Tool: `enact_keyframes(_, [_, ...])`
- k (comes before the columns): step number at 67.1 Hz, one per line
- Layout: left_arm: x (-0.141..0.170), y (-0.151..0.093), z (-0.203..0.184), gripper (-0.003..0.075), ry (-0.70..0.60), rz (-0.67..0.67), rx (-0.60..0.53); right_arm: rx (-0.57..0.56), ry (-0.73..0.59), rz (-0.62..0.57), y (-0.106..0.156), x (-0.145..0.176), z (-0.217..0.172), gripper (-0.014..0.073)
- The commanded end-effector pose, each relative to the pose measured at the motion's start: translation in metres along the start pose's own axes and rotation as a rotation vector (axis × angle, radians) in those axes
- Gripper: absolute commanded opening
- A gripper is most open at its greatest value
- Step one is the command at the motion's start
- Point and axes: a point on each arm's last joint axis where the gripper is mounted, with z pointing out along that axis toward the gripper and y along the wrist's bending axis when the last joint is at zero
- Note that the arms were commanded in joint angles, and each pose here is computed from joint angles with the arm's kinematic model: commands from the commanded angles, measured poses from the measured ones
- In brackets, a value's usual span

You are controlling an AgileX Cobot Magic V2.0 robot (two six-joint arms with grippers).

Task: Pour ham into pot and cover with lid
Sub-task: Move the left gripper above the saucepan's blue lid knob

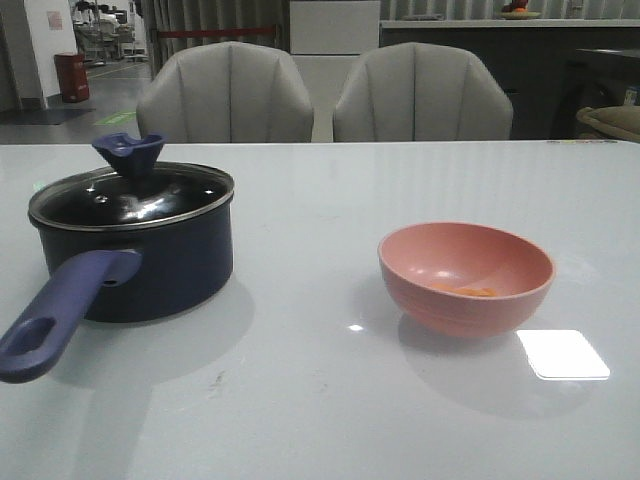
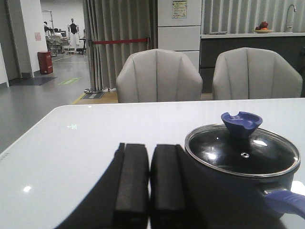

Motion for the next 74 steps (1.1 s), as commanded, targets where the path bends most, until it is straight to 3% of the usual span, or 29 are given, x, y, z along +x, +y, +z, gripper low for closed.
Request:
enact_keyframes(1, [-0.001,0.0,-0.001,0.012,-0.073,-0.01,0.0,-0.004,-0.113,-0.018,0.001,-0.011,-0.002,0.0162])
enact_keyframes(47, [-0.002,0.0,-0.001,0.012,-0.081,-0.01,0.0,-0.004,-0.113,-0.018,0.001,-0.011,-0.002,0.0162])
enact_keyframes(57, [-0.006,0.0,-0.002,0.012,-0.129,-0.01,0.001,-0.004,-0.113,-0.018,0.001,-0.011,-0.002,0.0162])
enact_keyframes(62, [-0.015,0.0,-0.003,0.012,-0.23,-0.033,-0.001,-0.004,-0.113,-0.018,0.001,-0.011,-0.002,0.0162])
enact_keyframes(74, [-0.039,0.001,-0.008,0.012,-0.336,-0.069,-0.001,-0.004,-0.113,-0.018,0.001,-0.011,-0.002,0.0162])
